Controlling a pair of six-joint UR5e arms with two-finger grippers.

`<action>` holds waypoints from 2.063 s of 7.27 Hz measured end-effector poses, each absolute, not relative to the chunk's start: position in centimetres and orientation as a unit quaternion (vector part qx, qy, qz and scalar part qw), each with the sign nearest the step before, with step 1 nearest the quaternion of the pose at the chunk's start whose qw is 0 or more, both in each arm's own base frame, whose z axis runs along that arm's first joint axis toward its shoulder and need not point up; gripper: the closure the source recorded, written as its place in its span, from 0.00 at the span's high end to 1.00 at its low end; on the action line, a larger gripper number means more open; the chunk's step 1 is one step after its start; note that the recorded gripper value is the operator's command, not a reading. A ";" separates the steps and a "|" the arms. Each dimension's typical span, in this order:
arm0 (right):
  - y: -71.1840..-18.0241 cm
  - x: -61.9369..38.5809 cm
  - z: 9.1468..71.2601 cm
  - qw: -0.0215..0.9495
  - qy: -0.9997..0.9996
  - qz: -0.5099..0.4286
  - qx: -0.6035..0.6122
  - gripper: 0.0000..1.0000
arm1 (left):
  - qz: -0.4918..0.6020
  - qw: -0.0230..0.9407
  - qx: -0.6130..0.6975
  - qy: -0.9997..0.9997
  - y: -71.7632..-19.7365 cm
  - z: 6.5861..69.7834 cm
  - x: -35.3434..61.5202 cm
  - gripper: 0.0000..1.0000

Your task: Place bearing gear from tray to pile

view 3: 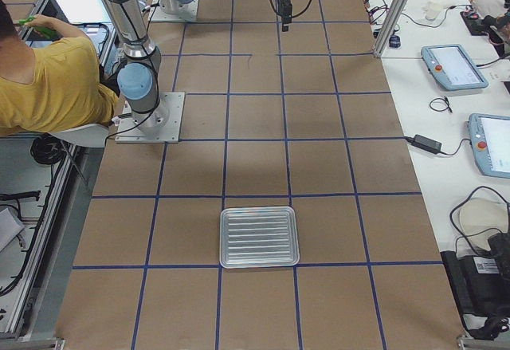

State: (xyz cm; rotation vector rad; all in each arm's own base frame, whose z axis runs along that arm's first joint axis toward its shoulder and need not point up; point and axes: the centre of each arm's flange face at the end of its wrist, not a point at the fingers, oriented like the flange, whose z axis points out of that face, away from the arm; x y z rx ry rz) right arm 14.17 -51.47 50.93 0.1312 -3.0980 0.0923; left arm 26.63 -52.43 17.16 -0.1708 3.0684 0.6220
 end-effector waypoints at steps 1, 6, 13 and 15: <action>-51.5 14.2 50.9 0.020 -0.998 0.030 0.043 1.00 | 0.199 0.003 -0.055 0.978 -52.4 17.2 26.7 0.46; -51.5 14.2 50.8 0.020 -0.998 0.028 0.044 1.00 | 0.199 0.005 -0.058 0.978 -52.3 17.4 26.6 1.00; -51.5 14.2 50.8 0.020 -0.998 0.029 0.043 1.00 | 0.034 0.038 0.011 0.999 -61.1 34.9 7.9 1.00; -51.5 14.2 50.8 0.020 -0.998 0.029 0.043 1.00 | -0.008 0.050 0.042 0.998 -58.5 42.6 0.7 1.00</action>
